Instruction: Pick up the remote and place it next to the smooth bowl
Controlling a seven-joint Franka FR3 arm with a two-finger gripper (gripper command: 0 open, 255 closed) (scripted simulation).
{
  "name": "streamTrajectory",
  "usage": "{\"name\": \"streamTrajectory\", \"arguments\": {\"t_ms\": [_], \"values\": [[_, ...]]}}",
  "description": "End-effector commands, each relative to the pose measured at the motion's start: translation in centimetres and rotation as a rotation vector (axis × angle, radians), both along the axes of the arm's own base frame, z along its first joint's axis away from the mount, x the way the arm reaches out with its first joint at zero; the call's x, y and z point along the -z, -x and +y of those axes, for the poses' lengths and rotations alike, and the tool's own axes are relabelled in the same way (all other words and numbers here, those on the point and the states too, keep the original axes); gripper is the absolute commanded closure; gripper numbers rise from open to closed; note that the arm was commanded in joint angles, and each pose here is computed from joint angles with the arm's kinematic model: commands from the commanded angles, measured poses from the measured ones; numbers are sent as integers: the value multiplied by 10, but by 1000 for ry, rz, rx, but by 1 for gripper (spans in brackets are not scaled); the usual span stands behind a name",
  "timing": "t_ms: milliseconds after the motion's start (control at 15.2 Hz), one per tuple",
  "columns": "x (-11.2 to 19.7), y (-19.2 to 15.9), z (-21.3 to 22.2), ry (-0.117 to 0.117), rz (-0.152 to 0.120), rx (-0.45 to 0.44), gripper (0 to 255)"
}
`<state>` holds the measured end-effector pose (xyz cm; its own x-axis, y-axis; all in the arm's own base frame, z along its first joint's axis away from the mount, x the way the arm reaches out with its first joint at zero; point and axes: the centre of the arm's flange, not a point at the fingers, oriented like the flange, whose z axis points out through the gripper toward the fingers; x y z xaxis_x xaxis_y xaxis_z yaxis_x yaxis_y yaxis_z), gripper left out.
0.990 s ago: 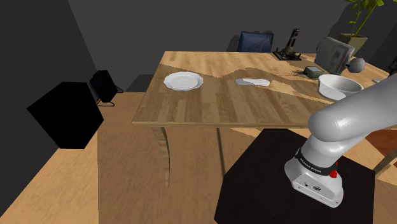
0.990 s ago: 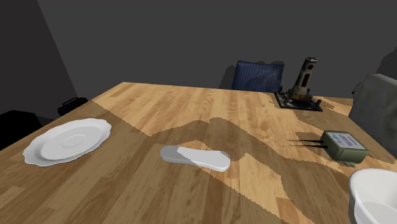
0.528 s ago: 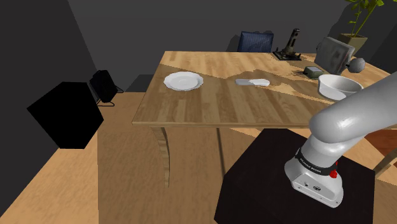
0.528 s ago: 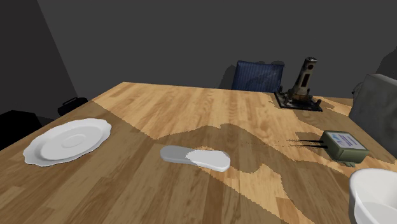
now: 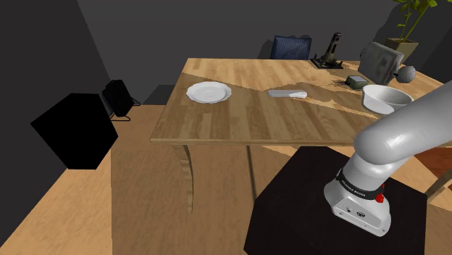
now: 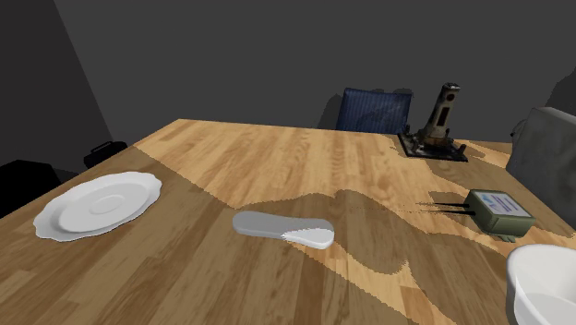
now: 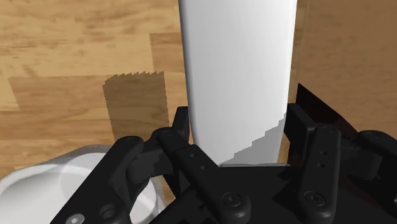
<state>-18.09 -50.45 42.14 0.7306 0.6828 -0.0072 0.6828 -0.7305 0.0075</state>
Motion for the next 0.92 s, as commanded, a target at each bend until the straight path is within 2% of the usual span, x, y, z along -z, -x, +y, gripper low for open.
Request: {"name": "streamTrajectory", "arguments": {"t_ms": [0,858], "values": [[8,1,1,1,0,0,255],[81,1,1,1,0,0,255]]}}
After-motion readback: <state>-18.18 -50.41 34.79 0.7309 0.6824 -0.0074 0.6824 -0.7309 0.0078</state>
